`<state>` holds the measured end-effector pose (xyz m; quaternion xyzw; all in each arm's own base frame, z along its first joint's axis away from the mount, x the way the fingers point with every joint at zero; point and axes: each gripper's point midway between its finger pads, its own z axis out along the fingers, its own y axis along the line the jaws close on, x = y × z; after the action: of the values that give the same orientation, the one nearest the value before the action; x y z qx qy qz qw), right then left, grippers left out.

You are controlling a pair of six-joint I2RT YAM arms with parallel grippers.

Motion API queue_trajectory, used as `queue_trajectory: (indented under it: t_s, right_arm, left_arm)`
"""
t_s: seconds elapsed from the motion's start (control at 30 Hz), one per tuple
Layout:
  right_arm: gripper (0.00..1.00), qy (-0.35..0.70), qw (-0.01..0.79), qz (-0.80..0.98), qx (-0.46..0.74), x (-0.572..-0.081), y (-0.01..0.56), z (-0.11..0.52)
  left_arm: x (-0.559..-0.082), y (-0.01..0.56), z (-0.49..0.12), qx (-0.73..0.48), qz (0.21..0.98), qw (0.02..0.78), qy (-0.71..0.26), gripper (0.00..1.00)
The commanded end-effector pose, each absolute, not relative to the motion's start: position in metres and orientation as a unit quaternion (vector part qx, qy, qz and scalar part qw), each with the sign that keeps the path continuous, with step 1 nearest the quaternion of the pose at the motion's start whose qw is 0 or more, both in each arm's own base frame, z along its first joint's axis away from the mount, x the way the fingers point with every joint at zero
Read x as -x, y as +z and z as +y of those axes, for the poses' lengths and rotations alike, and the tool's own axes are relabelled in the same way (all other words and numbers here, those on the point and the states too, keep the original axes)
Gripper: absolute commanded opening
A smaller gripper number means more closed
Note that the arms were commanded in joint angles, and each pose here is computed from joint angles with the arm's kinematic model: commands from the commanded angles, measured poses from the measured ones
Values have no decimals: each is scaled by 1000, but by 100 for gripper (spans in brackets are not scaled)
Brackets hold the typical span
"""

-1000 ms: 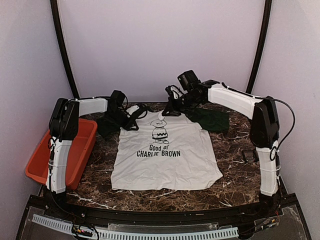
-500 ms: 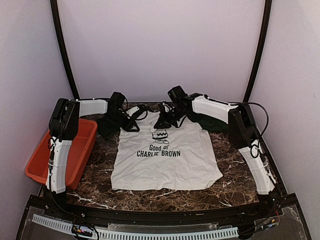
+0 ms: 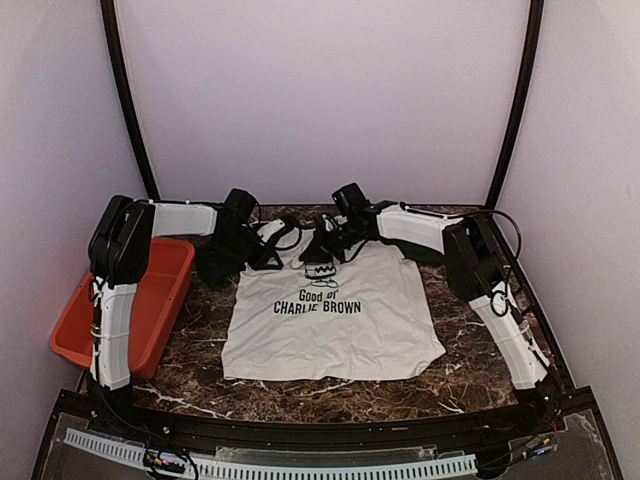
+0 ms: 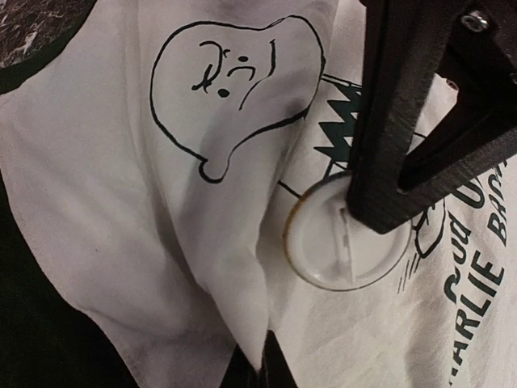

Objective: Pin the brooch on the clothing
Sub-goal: Pick up the flattened clothing from the center of the board.

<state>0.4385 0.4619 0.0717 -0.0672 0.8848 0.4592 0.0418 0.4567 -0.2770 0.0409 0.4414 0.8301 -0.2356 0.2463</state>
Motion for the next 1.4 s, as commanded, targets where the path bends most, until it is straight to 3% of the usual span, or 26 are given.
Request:
queue_trajectory:
  t_s: [0.0, 0.33, 1.23, 1.37]
  right_arm:
    - [0, 477, 31, 877, 47, -440, 65, 469]
    - [0, 476, 27, 878, 35, -438, 61, 466]
    - [0, 463, 16, 885, 41, -438, 56, 468]
    - [0, 448, 12, 893, 38, -434, 54, 462]
  left_arm:
    - [-443, 65, -284, -460, 820, 277, -196, 1]
    - [-435, 52, -280, -480, 815, 300, -120, 1]
    - [-425, 57, -286, -518, 788, 318, -95, 1]
    - [-437, 61, -275, -505, 791, 341, -47, 6]
